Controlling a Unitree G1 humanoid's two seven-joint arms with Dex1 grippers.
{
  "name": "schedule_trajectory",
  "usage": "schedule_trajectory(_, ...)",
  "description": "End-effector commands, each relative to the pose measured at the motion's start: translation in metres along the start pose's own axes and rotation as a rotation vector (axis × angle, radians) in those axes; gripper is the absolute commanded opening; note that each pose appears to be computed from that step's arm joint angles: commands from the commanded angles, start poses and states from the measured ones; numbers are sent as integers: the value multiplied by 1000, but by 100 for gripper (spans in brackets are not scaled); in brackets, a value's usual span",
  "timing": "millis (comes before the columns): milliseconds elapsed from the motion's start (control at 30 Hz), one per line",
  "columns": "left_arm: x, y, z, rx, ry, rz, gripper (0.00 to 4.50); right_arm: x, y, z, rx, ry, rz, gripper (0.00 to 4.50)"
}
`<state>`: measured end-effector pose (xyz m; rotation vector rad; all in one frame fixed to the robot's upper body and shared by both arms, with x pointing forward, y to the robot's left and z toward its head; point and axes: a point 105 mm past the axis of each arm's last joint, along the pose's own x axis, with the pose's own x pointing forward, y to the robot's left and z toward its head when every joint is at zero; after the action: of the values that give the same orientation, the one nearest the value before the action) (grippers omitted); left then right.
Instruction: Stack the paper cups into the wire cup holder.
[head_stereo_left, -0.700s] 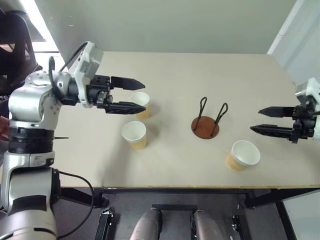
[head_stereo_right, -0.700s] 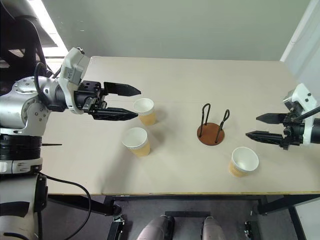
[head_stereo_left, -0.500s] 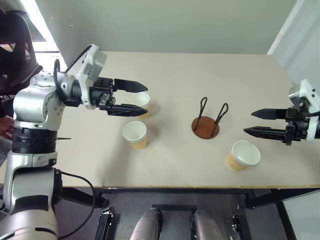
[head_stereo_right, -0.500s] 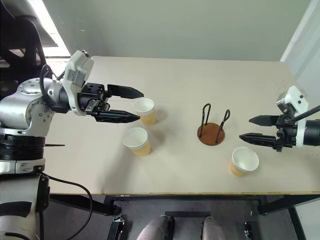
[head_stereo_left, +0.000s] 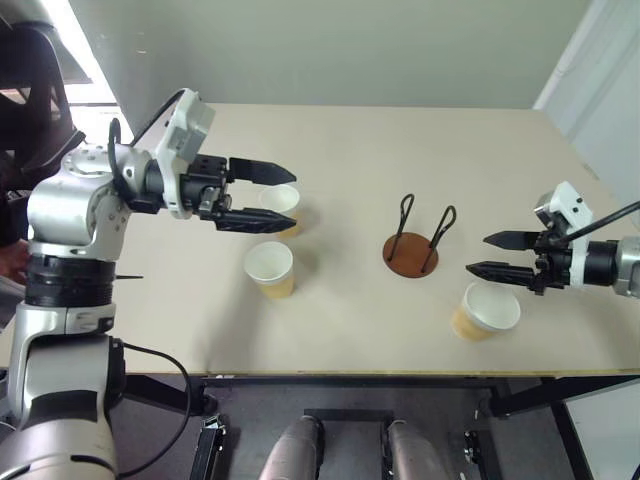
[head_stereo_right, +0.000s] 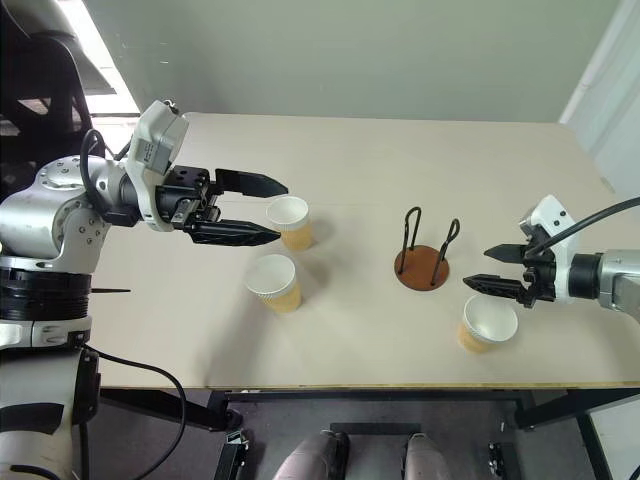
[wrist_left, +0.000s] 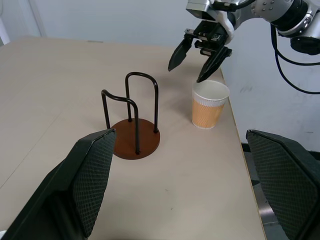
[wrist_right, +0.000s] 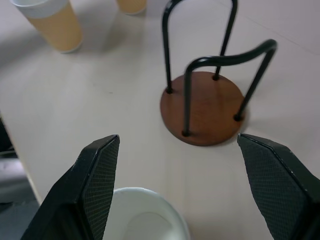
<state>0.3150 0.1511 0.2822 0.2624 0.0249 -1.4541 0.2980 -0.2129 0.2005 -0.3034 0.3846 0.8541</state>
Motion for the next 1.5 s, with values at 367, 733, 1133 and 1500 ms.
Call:
schedule_trajectory(367,2,-13,7,62,33,-75,446,18,-6,18,-58,-46,-19,383)
schedule_trajectory(733,3,-14,9,74,37,-90,446,42,-12,19,-71,-45,-11,383)
schedule_trajectory(1133,2,-12,12,77,32,-79,446,65,-5,31,-77,-67,27,383)
schedule_trajectory(1500,1,-9,12,74,27,-65,450,76,-4,33,-60,-56,18,80)
